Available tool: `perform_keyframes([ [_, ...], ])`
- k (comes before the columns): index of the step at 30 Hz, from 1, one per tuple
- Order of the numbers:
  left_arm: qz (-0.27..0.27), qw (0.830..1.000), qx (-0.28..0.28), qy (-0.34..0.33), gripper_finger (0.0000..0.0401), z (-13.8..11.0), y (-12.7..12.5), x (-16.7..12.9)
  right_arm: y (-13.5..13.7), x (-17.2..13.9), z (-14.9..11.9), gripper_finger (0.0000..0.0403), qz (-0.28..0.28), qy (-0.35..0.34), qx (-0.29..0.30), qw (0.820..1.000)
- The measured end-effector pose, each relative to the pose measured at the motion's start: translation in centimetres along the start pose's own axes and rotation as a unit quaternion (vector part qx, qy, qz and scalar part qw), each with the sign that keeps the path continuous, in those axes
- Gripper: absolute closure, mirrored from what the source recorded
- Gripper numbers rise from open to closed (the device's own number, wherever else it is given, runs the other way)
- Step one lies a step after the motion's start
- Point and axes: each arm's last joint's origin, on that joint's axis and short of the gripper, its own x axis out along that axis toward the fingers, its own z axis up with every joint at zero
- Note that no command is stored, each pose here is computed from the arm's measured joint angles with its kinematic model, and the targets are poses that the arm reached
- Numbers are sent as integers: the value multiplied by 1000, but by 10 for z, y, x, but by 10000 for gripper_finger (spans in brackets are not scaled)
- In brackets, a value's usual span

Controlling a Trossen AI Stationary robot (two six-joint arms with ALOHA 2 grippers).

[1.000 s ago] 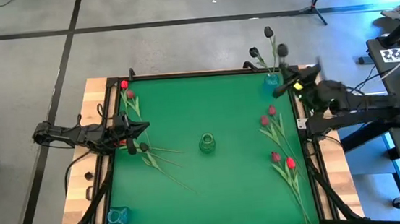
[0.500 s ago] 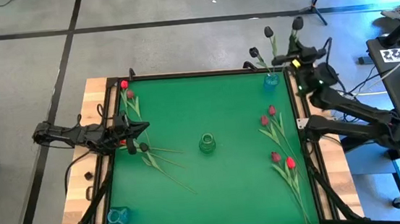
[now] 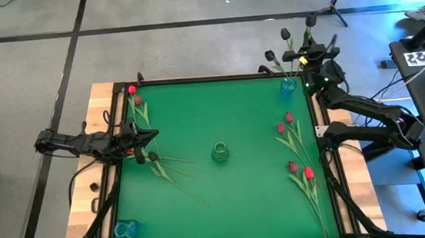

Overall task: Sort flowers into vase by color
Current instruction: Put the right black flower into the top right blue vase

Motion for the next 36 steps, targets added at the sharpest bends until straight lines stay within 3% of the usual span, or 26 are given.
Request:
perform_keyframes([
  [15, 0, 1000, 0, 0, 390, 0, 0, 0, 9, 11, -19, 394, 9, 22, -48, 999],
  [21, 0, 1000, 0, 0, 390, 0, 0, 0, 14, 15, -22, 394, 14, 3, -31, 999],
  [29, 0, 1000, 0, 0, 390, 0, 0, 0, 19, 18, -37, 394, -29, 41, -9, 999],
  [36, 0, 1000, 0, 0, 390, 0, 0, 0, 19, 18, -52, 391, -105, 89, 26, 990],
])
